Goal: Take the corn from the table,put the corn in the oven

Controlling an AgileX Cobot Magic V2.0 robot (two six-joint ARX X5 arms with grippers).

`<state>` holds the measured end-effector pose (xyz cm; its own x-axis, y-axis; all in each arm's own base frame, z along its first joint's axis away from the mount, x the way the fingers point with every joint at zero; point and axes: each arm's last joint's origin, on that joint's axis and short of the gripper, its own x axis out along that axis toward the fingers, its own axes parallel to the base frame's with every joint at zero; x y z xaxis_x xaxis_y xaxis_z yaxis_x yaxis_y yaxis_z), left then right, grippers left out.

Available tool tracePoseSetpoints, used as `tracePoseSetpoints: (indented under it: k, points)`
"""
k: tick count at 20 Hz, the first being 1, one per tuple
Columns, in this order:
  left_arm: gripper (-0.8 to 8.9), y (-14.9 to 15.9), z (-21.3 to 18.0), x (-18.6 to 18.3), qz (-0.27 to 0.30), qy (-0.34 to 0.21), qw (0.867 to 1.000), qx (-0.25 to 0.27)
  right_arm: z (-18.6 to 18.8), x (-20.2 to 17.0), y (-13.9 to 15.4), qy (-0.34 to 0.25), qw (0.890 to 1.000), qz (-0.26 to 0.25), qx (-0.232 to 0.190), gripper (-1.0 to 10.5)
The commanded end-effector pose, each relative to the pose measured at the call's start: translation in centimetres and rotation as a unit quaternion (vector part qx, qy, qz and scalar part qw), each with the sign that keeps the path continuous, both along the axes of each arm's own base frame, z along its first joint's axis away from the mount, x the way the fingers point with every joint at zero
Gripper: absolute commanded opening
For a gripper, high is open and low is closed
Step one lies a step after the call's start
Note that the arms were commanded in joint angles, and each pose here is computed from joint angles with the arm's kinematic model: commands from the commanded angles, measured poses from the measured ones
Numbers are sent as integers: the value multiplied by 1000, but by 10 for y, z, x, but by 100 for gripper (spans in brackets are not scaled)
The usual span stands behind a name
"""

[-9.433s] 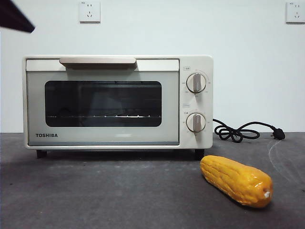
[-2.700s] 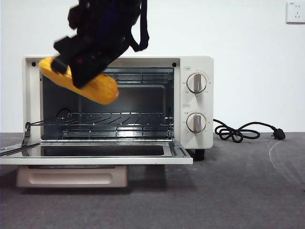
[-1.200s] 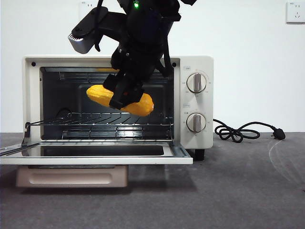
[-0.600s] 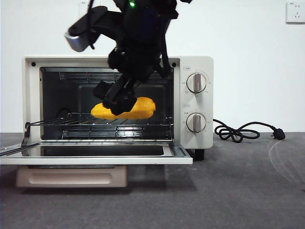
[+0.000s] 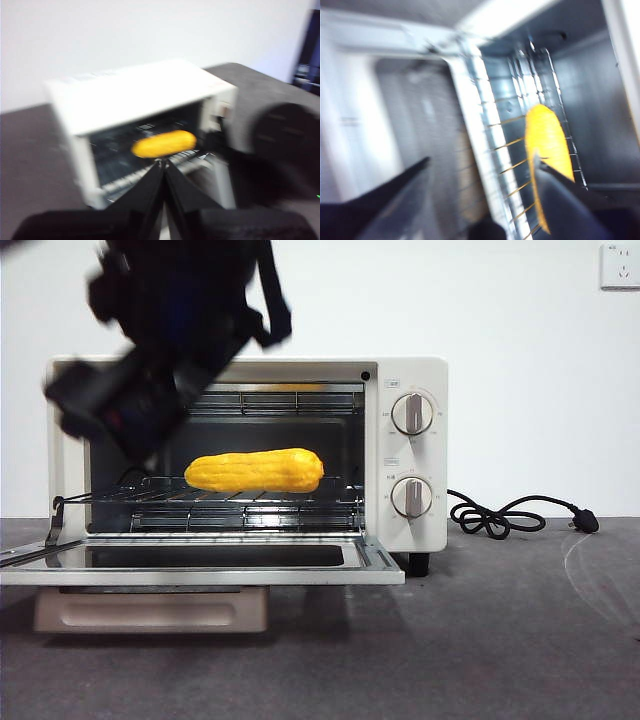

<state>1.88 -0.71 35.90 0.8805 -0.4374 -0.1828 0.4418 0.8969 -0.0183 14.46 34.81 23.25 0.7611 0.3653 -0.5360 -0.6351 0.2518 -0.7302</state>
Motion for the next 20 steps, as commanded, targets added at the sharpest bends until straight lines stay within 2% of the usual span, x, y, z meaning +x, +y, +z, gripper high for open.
tracePoseSetpoints:
  k: [1,4,6,8,11,13,15,20]
  points:
    - [-6,-3,7,7,20,-43,998,39,17,-22,-5,18,999,0,28,142]
    - [-7,-17,10,23,12,-50,995,90,38,-52,-18,50,997,41,29,67]
    - [-7,-32,4,41,3,-10,990,138,55,-70,-33,93,992,72,43,-4]
    - [-7,-48,-6,60,-12,41,982,182,73,-82,-51,132,986,82,67,-9]
    - [-8,-75,-26,89,-70,130,961,234,103,-91,-87,193,971,73,118,-9]
    - [-8,-90,-41,107,-124,191,944,238,123,-94,-110,214,964,72,144,-9]
    - [-8,-98,-56,124,-167,255,927,220,140,-98,-130,218,958,68,171,-9]
    - [-8,-93,-76,150,-192,354,900,166,159,-101,-158,219,952,65,204,-9]
